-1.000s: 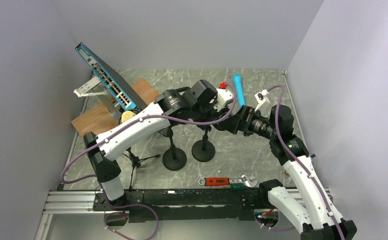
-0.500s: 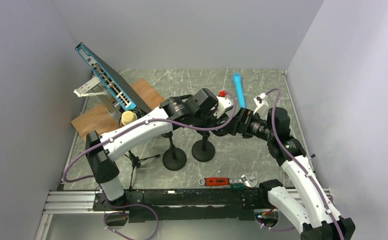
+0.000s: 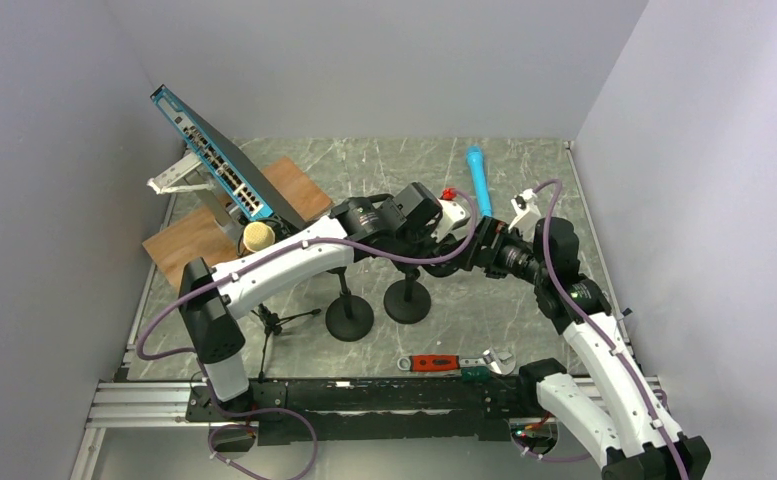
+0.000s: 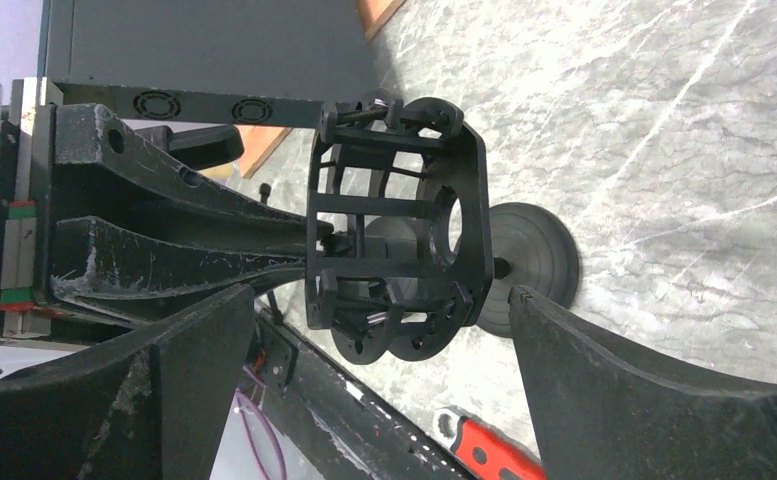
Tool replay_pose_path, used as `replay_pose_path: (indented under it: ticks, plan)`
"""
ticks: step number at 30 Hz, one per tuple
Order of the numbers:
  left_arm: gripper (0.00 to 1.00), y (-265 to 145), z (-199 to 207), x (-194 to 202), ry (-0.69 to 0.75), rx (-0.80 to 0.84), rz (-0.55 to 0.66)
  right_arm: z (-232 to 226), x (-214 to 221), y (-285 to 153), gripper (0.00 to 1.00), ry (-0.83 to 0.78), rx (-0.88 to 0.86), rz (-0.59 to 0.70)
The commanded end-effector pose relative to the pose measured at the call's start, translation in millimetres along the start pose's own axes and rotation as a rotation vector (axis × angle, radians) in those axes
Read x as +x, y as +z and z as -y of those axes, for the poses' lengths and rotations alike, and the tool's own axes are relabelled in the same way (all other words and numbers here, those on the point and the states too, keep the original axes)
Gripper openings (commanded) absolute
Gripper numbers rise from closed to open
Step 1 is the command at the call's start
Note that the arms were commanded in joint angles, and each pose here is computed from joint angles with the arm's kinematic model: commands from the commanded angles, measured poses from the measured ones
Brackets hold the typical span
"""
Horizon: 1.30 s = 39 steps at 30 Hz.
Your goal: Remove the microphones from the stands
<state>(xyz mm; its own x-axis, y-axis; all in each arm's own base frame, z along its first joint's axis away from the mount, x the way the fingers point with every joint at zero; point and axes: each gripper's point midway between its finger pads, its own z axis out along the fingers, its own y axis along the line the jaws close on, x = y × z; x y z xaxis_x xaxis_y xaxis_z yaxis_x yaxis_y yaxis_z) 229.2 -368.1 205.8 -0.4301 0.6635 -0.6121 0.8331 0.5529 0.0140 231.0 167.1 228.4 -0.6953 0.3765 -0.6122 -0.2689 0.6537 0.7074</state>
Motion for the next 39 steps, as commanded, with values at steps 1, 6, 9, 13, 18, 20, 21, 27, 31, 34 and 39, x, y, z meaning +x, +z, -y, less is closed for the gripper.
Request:
replay_pose_path:
  ticks: [1, 6, 9, 13, 18, 20, 21, 27, 31, 34, 39]
  plan:
    - [0.09, 5.0, -1.2, 33.5, -0.003, -0.017, -0.128, -4.1, -4.6, -0.2, 1.0, 0.004, -0.01, 0.025]
    - [0.46, -22.8, -4.9, -10.1, 0.003, -0.034, -0.031, -2.3, 1.3, 3.8, 1.0, 0.036, -0.018, -0.001]
    - [0.85, -48.1, -5.2, -40.1, 0.019, -0.029, 0.056, -3.5, 3.0, 3.5, 1.0, 0.058, -0.031, 0.004]
    - [0.91, -83.1, -8.5, -69.8, 0.03, -0.039, 0.15, -7.4, 5.5, 4.4, 1.0, 0.091, -0.064, 0.006]
    - [0.91, -128.5, -8.6, -87.6, 0.057, -0.028, 0.266, -9.9, 11.9, 11.3, 0.96, 0.123, -0.101, -0.023]
    - [0.91, -146.5, -8.8, -89.0, 0.045, -0.027, 0.313, -11.9, 12.7, 13.8, 0.95, 0.125, -0.105, -0.031]
    - [0.91, -154.4, -9.0, -88.8, 0.04, -0.026, 0.336, -14.0, 13.6, 15.1, 0.94, 0.125, -0.111, -0.036]
    - [0.92, -204.5, -1.5, -87.3, -0.011, 0.028, 0.516, -28.6, 25.8, 29.0, 0.97, 0.121, -0.154, -0.058]
    - [0.93, -232.0, -2.2, -82.7, -0.033, 0.034, 0.608, -23.4, 36.7, 39.4, 0.99, 0.146, -0.127, -0.04]
    - [0.93, -254.8, -9.7, -77.1, -0.056, 0.002, 0.67, -15.0, 38.0, 41.6, 1.0, 0.134, -0.112, 0.016]
    - [0.96, -280.4, -24.3, -63.5, -0.096, -0.064, 0.756, -4.0, 52.5, 43.7, 1.0, -0.032, -0.128, 0.075]
